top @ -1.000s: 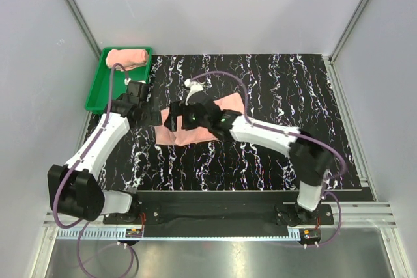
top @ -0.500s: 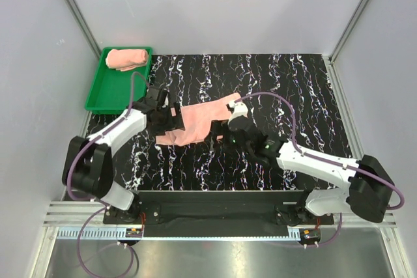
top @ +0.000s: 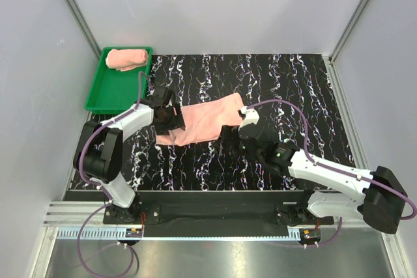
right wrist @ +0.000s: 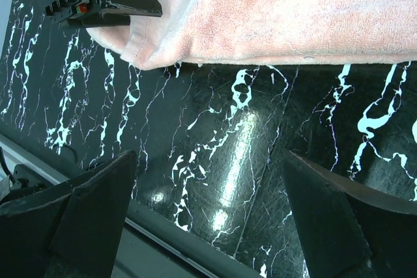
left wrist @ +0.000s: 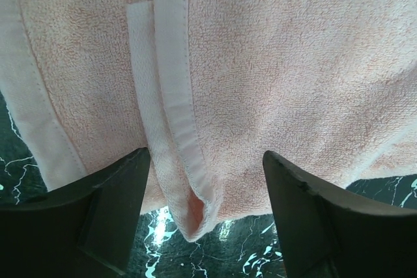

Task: Roll the towels
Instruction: Fold the towel

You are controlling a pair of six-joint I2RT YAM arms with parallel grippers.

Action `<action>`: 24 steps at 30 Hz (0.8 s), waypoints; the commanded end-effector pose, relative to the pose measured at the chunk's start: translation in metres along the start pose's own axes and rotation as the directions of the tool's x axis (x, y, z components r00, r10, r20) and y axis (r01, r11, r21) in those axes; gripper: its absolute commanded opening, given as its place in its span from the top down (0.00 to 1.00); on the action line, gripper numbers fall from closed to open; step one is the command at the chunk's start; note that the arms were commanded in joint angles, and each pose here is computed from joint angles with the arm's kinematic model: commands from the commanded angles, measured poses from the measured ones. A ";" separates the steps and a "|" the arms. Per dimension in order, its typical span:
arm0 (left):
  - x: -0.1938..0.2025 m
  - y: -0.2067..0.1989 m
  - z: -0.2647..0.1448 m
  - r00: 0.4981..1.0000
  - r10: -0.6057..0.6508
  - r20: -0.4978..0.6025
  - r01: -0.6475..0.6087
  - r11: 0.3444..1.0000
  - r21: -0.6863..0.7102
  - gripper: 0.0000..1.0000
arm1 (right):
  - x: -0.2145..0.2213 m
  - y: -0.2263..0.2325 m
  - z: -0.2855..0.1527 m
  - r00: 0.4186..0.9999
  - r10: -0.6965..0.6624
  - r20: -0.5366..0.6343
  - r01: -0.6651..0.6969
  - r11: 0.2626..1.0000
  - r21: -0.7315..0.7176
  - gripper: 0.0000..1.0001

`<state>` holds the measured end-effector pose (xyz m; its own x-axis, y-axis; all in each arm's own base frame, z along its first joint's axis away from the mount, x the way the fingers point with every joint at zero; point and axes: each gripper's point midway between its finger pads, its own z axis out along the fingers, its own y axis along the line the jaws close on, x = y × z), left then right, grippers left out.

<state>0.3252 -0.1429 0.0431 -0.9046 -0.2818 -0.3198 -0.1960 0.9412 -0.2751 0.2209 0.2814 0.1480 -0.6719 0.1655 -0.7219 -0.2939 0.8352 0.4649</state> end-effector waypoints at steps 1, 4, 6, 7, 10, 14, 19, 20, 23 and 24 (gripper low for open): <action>-0.021 -0.008 0.000 0.997 -0.012 0.074 0.011 1.000 0.017 0.28 | -0.009 -0.004 -0.001 0.999 0.016 0.042 -0.017 1.000 0.026 0.00; -0.021 -0.008 0.002 0.997 -0.014 0.080 0.012 1.000 0.022 0.42 | -0.007 -0.006 0.002 0.999 0.011 0.034 -0.012 0.999 0.033 0.01; -0.022 -0.009 0.005 0.997 -0.012 0.080 0.010 1.000 0.023 0.54 | -0.005 -0.006 0.003 1.000 0.006 0.028 -0.006 0.999 0.035 0.01; -0.023 -0.010 0.005 0.997 -0.010 0.081 0.008 1.000 0.027 0.57 | -0.003 -0.007 0.004 1.000 0.002 0.021 -0.002 0.999 0.041 0.00; -0.021 -0.008 0.007 0.997 -0.008 0.073 0.006 1.000 0.020 0.69 | -0.001 -0.009 0.005 1.000 0.000 0.014 -0.001 0.999 0.049 0.00; -0.022 -0.007 0.007 0.997 -0.004 0.079 0.003 1.000 0.015 0.72 | 0.003 -0.012 0.005 1.000 0.002 0.007 -0.003 0.999 0.051 0.01; -0.018 -0.002 0.007 0.997 -0.011 0.070 0.012 1.000 -0.009 0.40 | 0.005 -0.014 0.005 1.000 0.004 0.001 -0.004 0.998 0.057 0.01; -0.018 -0.001 0.007 0.997 -0.012 0.075 0.013 1.000 -0.008 0.33 | 0.006 -0.014 0.005 1.000 0.007 0.000 -0.007 0.998 0.056 0.01; -0.014 0.003 0.006 0.997 -0.014 0.076 0.015 1.000 -0.015 0.22 | 0.007 -0.014 0.005 1.000 0.006 -0.003 -0.006 0.998 0.058 0.00; -0.013 0.004 0.005 0.997 -0.014 0.079 0.015 1.000 -0.013 0.21 | 0.006 -0.014 0.006 1.000 0.006 -0.004 -0.006 0.998 0.057 0.01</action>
<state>0.3325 -0.1412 0.0355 -0.8910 -0.3010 -0.3400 -0.2147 0.9390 -0.2687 0.2170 0.2763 0.1306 -0.6968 0.1375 -0.7040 -0.2752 0.8551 0.4394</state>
